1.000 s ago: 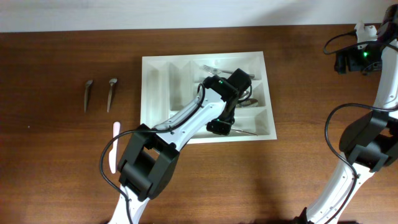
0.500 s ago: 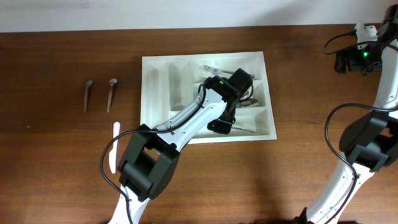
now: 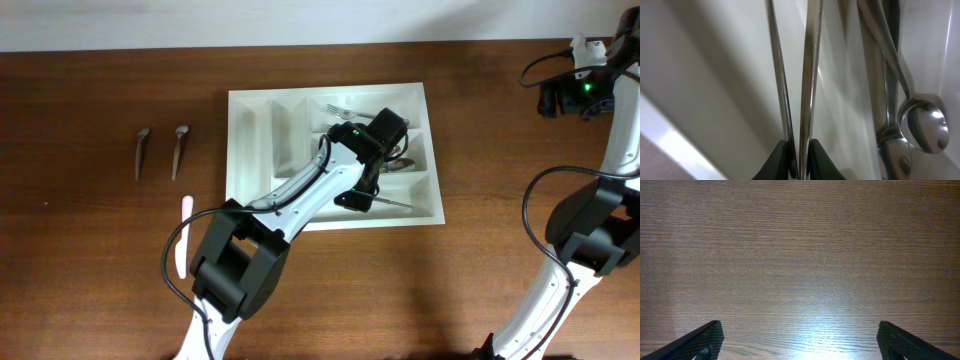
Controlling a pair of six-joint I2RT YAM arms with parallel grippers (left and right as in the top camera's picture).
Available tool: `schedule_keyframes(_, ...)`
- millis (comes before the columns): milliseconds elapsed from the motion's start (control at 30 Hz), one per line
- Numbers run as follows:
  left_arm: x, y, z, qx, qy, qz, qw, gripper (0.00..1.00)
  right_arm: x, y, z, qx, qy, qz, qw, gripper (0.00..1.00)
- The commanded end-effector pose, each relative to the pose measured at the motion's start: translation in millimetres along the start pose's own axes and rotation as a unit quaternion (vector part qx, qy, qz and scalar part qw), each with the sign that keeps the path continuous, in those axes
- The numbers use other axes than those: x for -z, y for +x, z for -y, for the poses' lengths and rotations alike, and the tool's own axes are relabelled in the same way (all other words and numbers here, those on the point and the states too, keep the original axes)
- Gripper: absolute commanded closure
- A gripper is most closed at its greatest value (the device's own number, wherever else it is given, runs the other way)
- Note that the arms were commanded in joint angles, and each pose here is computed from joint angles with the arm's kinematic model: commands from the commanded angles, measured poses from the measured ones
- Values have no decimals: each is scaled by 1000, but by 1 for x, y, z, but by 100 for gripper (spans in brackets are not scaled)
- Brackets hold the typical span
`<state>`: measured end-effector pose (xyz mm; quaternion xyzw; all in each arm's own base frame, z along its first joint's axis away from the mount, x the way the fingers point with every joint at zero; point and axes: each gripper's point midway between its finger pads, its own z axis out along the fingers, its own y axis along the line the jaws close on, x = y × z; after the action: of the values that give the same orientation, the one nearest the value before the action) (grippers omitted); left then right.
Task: Pack container
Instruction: 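Open the left gripper to release the tongs in the compartment, then raise the left gripper and move it to the spoons left of the tray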
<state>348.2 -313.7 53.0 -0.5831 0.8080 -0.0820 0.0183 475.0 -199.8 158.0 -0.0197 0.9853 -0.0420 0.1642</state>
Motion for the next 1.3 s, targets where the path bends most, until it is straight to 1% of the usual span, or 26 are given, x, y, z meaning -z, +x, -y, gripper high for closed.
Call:
schedule_keyframes(0,-25,7,-3,1,-18,-9,1000,87,-5,1,-3,2,-8,-3,1000,1)
schedule_keyframes(100,-29,9,-4,1,-21,-16,1000,87,-5,1,-3,2,-9,-3,1000,1)
schedule_keyframes(133,-29,9,-3,1,-20,-17,1000,84,-5,1,-3,2,-8,-3,1000,1)
schedule_keyframes(167,-29,10,-2,1,-18,-18,1000,80,-5,1,-3,2,-9,-3,1000,1)
schedule_keyframes(233,-29,11,0,1,-14,-20,1000,64,-5,1,-3,2,-9,-3,1000,1)
schedule_keyframes(333,-29,13,5,0,-4,-24,1000,46,-5,1,-3,2,-9,-3,1000,1)
schedule_keyframes(400,-27,16,10,-7,7,-29,1000,40,-5,1,-3,2,-8,-3,1000,1)
schedule_keyframes(467,-24,18,16,-17,16,-33,999,38,-5,1,-3,2,-9,-3,1000,1)
schedule_keyframes(600,-11,23,30,-44,39,-39,997,37,-5,1,-3,2,-8,-3,1000,1)
schedule_keyframes(800,23,25,59,-84,90,-25,992,38,-5,1,-3,2,-9,-3,1000,1)
schedule_keyframes(967,82,16,81,-118,146,17,982,37,-5,1,-3,2,-8,-3,1000,1)
schedule_keyframes(1100,131,4,77,-120,163,41,978,38,-5,1,-3,2,-8,-3,1000,1)
schedule_keyframes(1167,155,-4,75,-145,175,61,972,36,-5,1,-3,2,-8,-3,1000,1)
schedule_keyframes(1267,187,-30,68,-182,184,128,957,34,-5,1,-3,2,-8,-3,1000,1)
